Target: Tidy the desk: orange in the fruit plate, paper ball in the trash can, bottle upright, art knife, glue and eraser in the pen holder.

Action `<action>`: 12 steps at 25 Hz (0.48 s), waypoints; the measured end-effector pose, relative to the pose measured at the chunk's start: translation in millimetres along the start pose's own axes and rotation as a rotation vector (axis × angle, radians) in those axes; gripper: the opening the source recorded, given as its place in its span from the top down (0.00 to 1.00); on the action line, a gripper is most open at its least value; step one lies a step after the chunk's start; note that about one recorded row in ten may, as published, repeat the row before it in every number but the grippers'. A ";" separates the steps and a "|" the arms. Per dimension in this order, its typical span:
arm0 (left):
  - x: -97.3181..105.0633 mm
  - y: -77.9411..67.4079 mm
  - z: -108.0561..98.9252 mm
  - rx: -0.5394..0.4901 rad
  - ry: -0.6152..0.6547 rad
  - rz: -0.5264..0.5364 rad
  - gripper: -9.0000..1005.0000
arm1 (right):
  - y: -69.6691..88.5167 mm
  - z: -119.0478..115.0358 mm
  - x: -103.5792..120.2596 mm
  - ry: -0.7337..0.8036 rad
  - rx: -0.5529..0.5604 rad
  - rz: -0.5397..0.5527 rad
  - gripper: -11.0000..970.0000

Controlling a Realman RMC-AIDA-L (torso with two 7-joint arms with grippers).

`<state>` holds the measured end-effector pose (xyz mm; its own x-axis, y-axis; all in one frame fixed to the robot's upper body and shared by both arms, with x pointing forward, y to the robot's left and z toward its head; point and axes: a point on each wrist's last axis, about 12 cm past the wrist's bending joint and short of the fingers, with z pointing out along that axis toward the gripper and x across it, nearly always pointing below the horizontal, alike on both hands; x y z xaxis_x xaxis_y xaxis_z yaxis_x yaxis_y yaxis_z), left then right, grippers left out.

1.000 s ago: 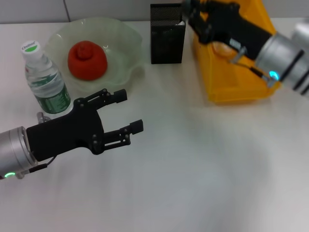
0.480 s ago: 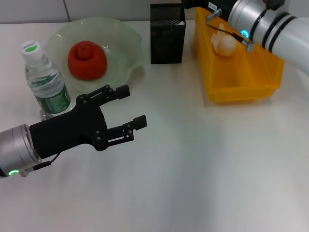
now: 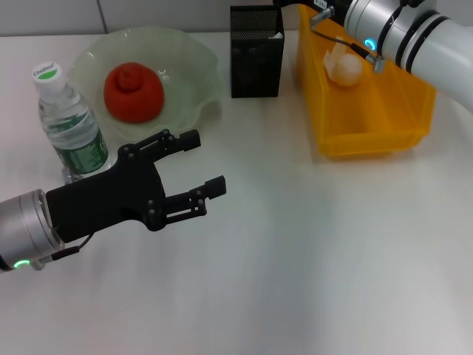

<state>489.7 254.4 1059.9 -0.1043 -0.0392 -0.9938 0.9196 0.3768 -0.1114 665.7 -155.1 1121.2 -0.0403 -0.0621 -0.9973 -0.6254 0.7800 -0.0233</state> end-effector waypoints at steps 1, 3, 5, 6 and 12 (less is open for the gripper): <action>0.0 0.0 0.0 0.000 0.000 0.000 0.18 | 0.0 0.0 0.0 0.000 0.000 0.000 0.84; -0.2 -0.1 -0.2 0.002 -0.001 0.000 0.18 | 0.0 0.2 -0.2 0.000 0.000 0.000 0.84; -0.7 -0.4 -0.6 0.006 -0.004 0.000 0.18 | 0.1 0.5 -0.5 -0.001 0.000 -0.002 0.84; -0.9 -0.5 -0.7 0.007 -0.005 0.001 0.18 | 0.1 0.6 -0.6 -0.001 0.000 -0.004 0.84; -2.5 -0.3 -1.9 0.008 -0.015 0.001 0.18 | 0.5 1.7 -1.0 0.004 -0.001 -0.015 0.73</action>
<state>488.9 256.2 1062.4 -0.0976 -0.0526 -0.9938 0.9229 0.3690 -0.1101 666.8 -153.6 1122.0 -0.0337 -0.0764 -0.9965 -0.6264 0.7786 -0.0385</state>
